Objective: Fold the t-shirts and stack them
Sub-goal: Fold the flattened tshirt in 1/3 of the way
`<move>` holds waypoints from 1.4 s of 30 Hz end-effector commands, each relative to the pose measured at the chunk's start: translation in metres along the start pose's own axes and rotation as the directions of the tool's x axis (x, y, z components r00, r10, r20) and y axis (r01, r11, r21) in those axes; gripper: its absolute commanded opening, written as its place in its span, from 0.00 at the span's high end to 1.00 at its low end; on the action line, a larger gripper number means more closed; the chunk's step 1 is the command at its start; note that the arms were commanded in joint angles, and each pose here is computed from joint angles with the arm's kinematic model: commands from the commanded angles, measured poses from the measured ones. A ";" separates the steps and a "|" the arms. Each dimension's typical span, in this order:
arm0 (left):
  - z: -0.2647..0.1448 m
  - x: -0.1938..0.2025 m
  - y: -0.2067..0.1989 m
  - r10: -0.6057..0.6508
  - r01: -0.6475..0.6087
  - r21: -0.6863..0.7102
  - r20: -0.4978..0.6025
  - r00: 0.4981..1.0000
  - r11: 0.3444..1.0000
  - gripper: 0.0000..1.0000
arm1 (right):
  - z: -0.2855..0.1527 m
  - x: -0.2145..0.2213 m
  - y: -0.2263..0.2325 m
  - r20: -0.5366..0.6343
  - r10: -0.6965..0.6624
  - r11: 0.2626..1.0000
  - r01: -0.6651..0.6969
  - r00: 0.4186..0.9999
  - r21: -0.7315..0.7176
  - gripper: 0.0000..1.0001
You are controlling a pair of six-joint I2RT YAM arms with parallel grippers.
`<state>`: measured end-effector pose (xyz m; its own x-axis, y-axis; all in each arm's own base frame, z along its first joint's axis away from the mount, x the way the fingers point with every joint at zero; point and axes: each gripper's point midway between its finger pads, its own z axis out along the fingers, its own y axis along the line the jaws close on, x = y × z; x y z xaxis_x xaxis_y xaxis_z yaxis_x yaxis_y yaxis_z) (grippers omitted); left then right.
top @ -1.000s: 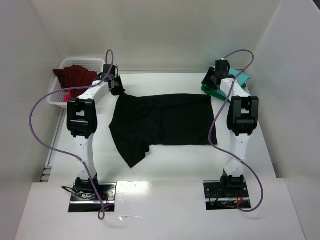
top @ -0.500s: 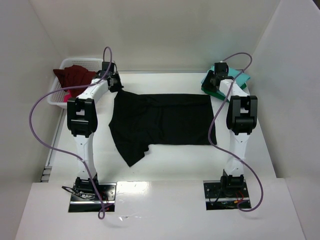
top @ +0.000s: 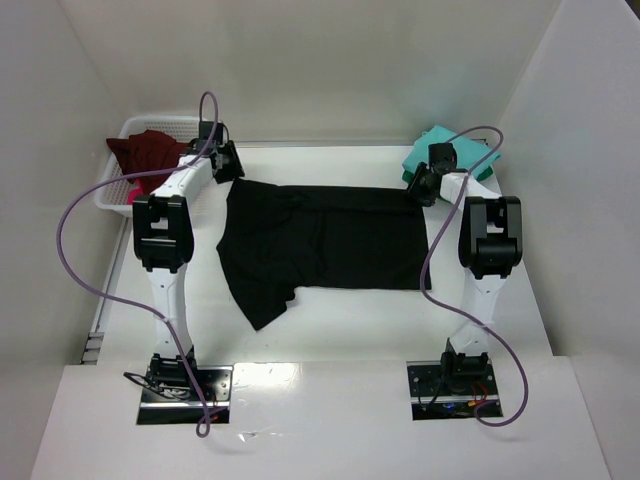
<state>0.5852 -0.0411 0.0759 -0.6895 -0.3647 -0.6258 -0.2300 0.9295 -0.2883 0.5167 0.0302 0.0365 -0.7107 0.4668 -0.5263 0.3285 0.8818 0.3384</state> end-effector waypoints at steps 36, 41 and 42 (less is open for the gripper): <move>-0.081 0.051 -0.040 0.085 -0.054 0.250 -0.116 0.990 0.967 0.41 | -0.042 0.022 -0.004 -0.007 -0.034 0.995 0.035 0.999 0.088 0.91; -0.085 0.055 -0.021 0.077 -0.059 0.152 -0.115 0.990 0.987 0.37 | -0.036 0.031 -0.007 -0.034 -0.033 0.995 0.036 0.999 0.094 0.94; -0.084 0.057 -0.016 0.075 -0.060 0.130 -0.116 0.990 0.990 0.35 | -0.033 0.035 -0.009 -0.046 -0.032 0.995 0.036 0.998 0.097 0.94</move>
<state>0.4981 -0.0868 0.0901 -0.8039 -0.2989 -0.5142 -0.0806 0.9113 -0.4039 0.4654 0.0361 0.0288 -0.7577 0.4456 -0.4768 0.3657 0.8950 0.2554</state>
